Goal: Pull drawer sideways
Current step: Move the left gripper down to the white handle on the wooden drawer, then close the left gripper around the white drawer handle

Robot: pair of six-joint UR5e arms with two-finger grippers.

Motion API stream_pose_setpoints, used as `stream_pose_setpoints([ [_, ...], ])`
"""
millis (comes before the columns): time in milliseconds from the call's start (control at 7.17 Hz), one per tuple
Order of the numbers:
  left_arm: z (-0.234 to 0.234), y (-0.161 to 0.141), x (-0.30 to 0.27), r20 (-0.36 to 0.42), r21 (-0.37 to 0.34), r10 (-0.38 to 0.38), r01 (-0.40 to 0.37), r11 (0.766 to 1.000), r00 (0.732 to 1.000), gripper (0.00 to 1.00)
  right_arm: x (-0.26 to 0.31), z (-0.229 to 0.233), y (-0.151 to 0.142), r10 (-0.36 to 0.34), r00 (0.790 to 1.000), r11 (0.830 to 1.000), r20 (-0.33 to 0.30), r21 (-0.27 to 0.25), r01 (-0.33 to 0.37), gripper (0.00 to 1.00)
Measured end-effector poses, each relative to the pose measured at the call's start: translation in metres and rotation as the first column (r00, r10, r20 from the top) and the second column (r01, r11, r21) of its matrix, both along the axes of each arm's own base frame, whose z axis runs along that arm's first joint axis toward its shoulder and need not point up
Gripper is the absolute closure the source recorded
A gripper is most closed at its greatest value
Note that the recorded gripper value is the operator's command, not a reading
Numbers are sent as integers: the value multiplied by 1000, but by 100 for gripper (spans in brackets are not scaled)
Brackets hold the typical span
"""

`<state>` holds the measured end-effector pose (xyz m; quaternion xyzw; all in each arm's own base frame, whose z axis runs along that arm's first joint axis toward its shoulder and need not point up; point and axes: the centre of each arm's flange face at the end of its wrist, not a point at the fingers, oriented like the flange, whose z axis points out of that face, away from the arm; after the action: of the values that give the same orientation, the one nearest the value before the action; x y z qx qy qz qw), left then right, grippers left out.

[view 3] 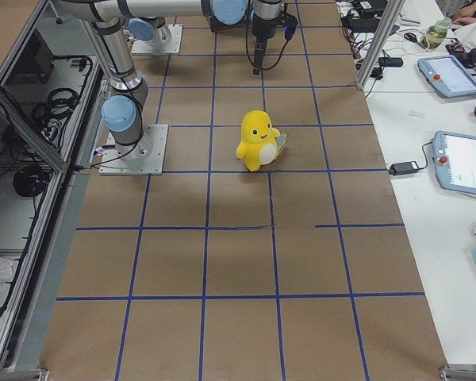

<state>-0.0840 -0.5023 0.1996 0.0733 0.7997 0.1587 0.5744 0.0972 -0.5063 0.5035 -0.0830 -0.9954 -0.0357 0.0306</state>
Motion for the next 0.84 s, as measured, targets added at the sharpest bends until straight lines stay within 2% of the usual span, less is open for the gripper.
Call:
stream_pose_setpoints([
  [279, 1, 0, 0, 1, -2, 0, 0, 1000, 1000, 47, 0, 0, 0, 0, 1000, 1000, 0, 1, 0, 0],
  [836, 2, -1, 1, 12, -7, -5, 5, 1000, 1000, 47, 0, 0, 0, 1, 1000, 1000, 0, 0, -1, 0],
])
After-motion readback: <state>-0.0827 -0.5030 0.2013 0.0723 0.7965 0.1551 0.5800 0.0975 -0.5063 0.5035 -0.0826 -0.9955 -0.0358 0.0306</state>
